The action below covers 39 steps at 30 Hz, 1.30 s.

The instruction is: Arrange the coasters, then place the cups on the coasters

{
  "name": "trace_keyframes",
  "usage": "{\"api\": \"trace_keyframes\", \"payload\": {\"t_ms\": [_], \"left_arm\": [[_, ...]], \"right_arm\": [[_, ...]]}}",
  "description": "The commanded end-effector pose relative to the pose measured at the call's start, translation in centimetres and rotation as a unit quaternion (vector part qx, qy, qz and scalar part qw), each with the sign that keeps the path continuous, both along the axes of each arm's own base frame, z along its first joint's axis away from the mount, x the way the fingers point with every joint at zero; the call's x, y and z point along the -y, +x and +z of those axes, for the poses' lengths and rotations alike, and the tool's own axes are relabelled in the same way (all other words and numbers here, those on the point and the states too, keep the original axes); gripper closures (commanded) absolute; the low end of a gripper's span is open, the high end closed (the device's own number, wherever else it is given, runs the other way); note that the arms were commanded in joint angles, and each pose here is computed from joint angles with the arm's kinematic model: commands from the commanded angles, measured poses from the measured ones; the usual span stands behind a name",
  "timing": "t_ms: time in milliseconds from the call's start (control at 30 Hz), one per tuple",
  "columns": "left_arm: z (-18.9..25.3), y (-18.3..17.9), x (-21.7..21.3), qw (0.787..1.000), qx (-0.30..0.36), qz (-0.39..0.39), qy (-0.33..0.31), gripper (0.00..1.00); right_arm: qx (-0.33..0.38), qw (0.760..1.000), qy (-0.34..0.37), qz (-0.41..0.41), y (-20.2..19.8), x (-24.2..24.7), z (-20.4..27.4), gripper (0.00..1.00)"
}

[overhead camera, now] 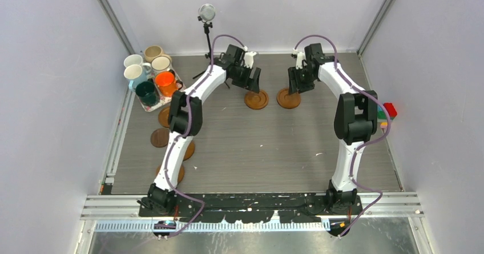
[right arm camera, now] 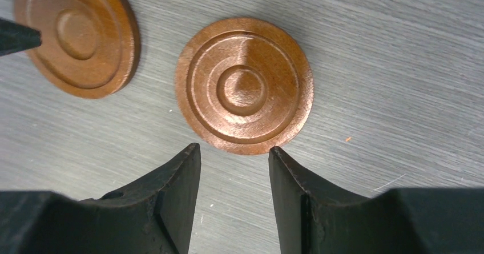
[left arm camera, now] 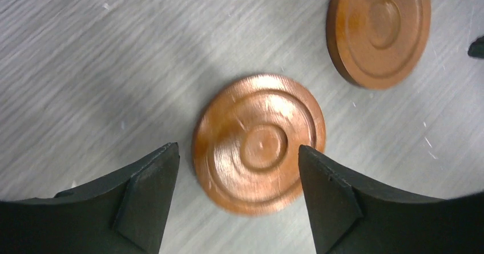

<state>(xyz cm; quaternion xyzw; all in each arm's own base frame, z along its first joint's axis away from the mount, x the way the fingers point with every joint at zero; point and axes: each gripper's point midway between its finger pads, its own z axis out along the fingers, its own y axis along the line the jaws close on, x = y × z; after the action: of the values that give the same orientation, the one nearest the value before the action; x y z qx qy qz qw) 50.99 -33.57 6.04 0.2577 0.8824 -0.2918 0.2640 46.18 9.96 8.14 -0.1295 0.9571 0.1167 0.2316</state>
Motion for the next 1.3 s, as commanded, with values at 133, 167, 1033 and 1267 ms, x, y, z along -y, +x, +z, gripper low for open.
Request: {"api": "trace_keyframes", "payload": {"t_ms": [133, 167, 1033, 1267], "left_arm": [[12.7, -6.8, -8.3, 0.994, 0.071, -0.036, 0.079, 0.15], [12.6, -8.0, -9.9, 0.994, 0.061, -0.034, 0.089, 0.15], [4.3, -24.2, -42.5, 0.971, -0.08, 0.194, 0.113, 0.17], [3.0, -24.0, -42.8, 0.967, -0.083, 0.21, 0.116, 0.18]], "right_arm": [[0.068, 0.994, 0.077, 0.047, -1.4, -5.3, 8.0, 0.43], [0.07, 0.993, 0.079, 0.056, -1.6, -6.3, 8.1, 0.42], [0.084, 0.948, 0.078, 0.297, -13.2, -41.6, 0.7, 0.29], [0.084, 0.949, 0.089, 0.291, -15.4, -44.8, -1.3, 0.27]]}}
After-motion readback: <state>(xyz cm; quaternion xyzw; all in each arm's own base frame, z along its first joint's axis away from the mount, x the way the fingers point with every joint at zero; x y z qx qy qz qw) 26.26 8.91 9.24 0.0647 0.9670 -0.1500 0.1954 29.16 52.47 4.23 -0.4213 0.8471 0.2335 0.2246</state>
